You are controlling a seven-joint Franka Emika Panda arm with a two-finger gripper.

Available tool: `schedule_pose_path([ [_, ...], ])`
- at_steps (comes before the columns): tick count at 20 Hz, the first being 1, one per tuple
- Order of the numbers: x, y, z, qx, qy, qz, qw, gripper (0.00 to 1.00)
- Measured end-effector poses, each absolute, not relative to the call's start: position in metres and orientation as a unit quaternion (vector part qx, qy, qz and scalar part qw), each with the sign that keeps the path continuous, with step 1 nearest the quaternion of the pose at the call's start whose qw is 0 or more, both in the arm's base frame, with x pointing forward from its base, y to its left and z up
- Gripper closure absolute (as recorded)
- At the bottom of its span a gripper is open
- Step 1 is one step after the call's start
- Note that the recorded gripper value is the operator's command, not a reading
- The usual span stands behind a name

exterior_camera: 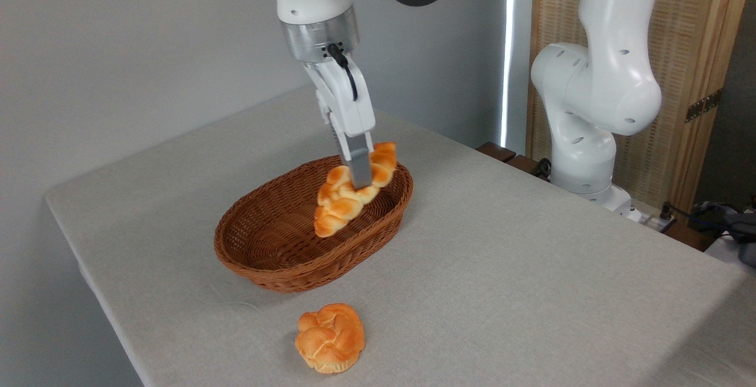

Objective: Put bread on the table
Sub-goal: 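Lift the braided roll up out of the basket over its rim, then lower the braided roll onto the table beside the basket and release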

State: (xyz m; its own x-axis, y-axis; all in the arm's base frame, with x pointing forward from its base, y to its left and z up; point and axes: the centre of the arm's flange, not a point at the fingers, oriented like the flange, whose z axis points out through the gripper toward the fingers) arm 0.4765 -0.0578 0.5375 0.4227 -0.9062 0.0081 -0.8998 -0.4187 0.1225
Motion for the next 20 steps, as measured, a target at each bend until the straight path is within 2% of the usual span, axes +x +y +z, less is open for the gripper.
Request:
schedule_pose_path([
  [4, 0.472, -0.014, 0.542, 0.791, -0.608, -0.060, 0.026, 0.63],
  [8, 0.470, 0.019, 0.544, 0.778, -0.625, -0.060, 0.029, 0.62],
  [10, 0.469, 0.024, 0.541, 0.779, -0.623, -0.060, 0.032, 0.58],
  [12, 0.468, 0.026, 0.536, 0.780, -0.622, -0.065, 0.036, 0.47],
  [15, 0.468, 0.024, 0.527, 0.778, -0.622, -0.074, 0.040, 0.37],
  [18, 0.466, 0.028, 0.521, 0.772, -0.628, -0.095, 0.023, 0.33],
  [20, 0.466, 0.029, 0.519, 0.763, -0.638, -0.101, 0.019, 0.28],
])
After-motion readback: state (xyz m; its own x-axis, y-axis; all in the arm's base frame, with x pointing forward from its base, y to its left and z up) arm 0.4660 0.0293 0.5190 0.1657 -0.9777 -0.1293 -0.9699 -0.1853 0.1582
